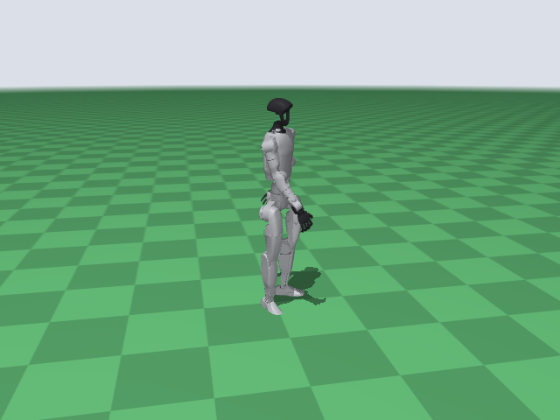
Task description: Upper body actions
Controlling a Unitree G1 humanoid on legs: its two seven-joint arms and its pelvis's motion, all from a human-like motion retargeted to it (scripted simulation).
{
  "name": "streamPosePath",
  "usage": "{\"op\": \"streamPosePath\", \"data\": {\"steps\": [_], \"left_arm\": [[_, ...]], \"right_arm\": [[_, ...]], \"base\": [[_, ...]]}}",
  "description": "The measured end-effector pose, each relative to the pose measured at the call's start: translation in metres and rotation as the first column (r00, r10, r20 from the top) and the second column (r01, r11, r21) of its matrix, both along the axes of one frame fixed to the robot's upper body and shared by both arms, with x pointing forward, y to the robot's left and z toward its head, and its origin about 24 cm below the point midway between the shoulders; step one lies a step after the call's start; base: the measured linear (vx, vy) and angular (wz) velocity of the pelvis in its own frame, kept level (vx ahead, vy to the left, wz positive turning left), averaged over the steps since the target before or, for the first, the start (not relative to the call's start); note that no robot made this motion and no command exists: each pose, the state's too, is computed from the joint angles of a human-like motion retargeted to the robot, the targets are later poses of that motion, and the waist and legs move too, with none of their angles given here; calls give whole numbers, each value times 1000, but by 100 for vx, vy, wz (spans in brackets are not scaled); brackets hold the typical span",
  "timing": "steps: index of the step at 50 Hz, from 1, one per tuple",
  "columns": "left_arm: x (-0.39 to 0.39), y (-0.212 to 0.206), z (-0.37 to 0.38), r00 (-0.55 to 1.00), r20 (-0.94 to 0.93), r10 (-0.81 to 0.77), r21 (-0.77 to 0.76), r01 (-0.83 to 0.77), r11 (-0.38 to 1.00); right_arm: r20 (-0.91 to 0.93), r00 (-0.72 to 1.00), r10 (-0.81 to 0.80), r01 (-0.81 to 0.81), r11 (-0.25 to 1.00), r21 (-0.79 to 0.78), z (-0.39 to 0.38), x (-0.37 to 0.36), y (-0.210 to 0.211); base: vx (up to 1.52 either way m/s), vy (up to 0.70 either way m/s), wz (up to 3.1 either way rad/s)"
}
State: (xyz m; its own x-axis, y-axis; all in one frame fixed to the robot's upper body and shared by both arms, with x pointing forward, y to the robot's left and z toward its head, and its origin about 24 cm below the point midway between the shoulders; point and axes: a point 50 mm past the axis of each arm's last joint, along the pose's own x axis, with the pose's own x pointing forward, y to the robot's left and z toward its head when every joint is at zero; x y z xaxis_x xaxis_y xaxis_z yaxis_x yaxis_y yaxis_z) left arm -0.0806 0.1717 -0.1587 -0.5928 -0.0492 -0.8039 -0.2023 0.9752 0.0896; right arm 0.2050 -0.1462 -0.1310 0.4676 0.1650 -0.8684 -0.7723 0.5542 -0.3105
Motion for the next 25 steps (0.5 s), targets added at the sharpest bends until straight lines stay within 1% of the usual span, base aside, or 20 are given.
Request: {"op": "streamPosePath", "data": {"steps": [2, 3, 5, 7, 9, 11, 13, 15, 17, 20, 22, 23, 25], "left_arm": [[68, 0, -9, 970, 171, -172, -15, 177, 984], [105, -4, -10, 927, 267, -263, -9, 275, 961], [181, -16, -4, 781, 464, -419, 40, 454, 890], [252, -35, 15, 579, 644, -500, 143, 551, 822], [310, -55, 42, 368, 773, -516, 263, 555, 789], [354, -75, 73, 177, 854, -489, 351, 496, 794], [384, -88, 102, 17, 896, -444, 397, 420, 816], [403, -94, 124, -98, 910, -403, 411, 351, 842], [410, -95, 133, -140, 914, -380, 405, 306, 862], [406, -91, 128, -135, 922, -363, 387, 271, 882], [388, -86, 107, -71, 929, -362, 368, 266, 891], [374, -82, 93, -18, 931, -364, 355, 273, 894], [335, -72, 58, 137, 920, -368, 316, 301, 900]], "right_arm": [[-193, 974, -118, 91, 986, -142, -26, -57, -28], [-277, 943, -186, 125, 967, -222, -35, -88, -42], [-388, 862, -325, 166, 906, -388, -42, -150, -66], [-450, 779, -437, 171, 838, -519, -39, -209, -79], [-501, 695, -515, 154, 788, -597, -32, -261, -84], [-548, 610, -572, 135, 757, -640, -22, -307, -86], [-575, 528, -625, 124, 726, -676, -8, -344, -91], [-574, 452, -683, 124, 685, -718, 6, -373, -99], [-548, 372, -749, 131, 627, -768, 19, -394, -105], [-467, 258, -845, 158, 514, -843, 33, -412, -109], [-413, 207, -887, 201, 452, -869, 32, -410, -107], [-402, 192, -895, 233, 439, -867, 28, -404, -106], [-412, 193, -891, 307, 454, -837, 14, -382, -103]], "base": [[-6, -3, 25], [-8, -3, 24], [-8, -3, 22], [0, 0, 0], [0, 0, 0], [2, 2, -10], [4, 5, -27], [1, 6, -25], [-1, 5, -20], [-1, 1, -6], [0, 0, 0], [0, 0, 0], [0, 0, -10]]}}
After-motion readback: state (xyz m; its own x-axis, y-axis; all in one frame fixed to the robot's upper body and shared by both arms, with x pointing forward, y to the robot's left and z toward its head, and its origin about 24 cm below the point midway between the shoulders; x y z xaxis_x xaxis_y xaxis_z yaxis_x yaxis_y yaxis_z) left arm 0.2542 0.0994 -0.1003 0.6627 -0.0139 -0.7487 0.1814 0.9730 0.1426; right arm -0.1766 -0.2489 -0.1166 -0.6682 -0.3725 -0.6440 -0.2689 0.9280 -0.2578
